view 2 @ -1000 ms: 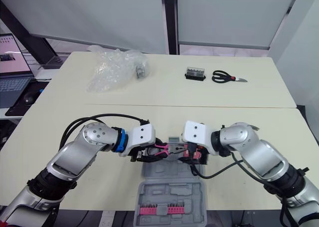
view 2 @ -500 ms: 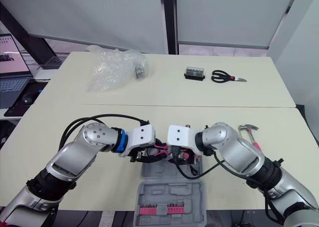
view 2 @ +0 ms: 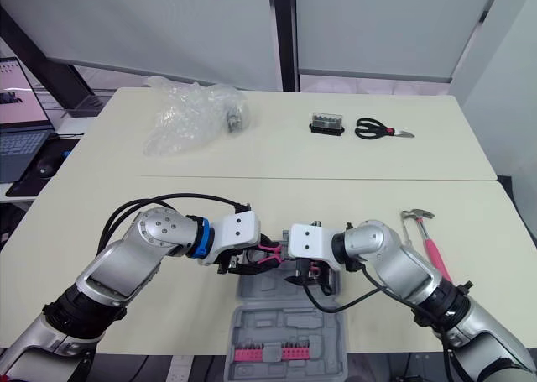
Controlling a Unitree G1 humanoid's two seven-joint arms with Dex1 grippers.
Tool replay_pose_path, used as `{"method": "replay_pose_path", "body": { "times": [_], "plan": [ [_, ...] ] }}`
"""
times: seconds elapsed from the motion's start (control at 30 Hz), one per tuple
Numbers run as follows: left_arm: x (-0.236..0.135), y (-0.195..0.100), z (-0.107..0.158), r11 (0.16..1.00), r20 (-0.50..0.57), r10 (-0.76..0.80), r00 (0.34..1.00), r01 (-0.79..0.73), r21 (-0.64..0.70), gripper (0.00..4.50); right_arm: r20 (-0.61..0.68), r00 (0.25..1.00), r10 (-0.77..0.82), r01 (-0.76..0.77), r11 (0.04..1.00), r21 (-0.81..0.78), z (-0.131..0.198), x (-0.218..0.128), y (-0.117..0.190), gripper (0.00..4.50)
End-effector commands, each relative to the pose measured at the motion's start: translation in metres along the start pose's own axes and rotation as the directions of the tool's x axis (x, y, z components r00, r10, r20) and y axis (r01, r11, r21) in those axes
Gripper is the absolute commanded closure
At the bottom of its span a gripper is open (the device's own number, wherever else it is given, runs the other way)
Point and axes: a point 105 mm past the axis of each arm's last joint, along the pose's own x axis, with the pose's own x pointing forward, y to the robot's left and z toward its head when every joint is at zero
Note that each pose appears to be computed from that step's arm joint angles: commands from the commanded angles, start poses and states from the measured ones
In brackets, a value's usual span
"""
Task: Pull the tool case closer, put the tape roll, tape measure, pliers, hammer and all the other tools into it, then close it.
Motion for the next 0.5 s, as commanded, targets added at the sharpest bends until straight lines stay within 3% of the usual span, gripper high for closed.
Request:
{"method": "replay_pose_path", "body": {
  "times": [0.03,0.13,0.17,0.27,0.4,0.5],
  "plan": [
    [-0.0035,-0.0017,0.009,0.999,0.016,0.004,1.0,-0.005,0.052,1.94,0.064,0.998,-0.025,0.025,1.0,-0.011,0.0092,-0.0049,-0.0059,0.0],
    [-0.004,-0.0026,0.0092,0.999,0.017,0.003,1.0,-0.004,0.053,1.94,0.076,0.996,-0.035,0.035,0.999,-0.001,0.0094,-0.0053,-0.0079,0.0],
    [-0.004,-0.0029,0.0091,0.999,0.016,0.003,1.0,-0.004,0.052,1.94,0.08,0.996,-0.038,0.038,0.999,0.0,0.0095,-0.0054,-0.0084,0.18],
    [-0.0037,-0.0032,0.0091,0.999,0.018,0.003,1.0,-0.004,0.052,1.94,0.082,0.996,-0.038,0.038,0.999,-0.002,0.009,-0.0052,-0.0083,0.9],
    [-0.0032,-0.0033,0.0094,0.999,0.022,0.002,1.0,-0.003,0.052,1.94,0.072,0.997,-0.033,0.034,0.999,-0.013,0.0063,-0.0039,-0.0064,2.27],
    [-0.0031,-0.0021,0.0102,0.999,0.027,0.006,1.0,-0.007,0.054,1.94,0.058,0.998,-0.036,0.037,0.999,-0.026,0.0037,-0.0034,-0.0063,2.95]
  ]
}}
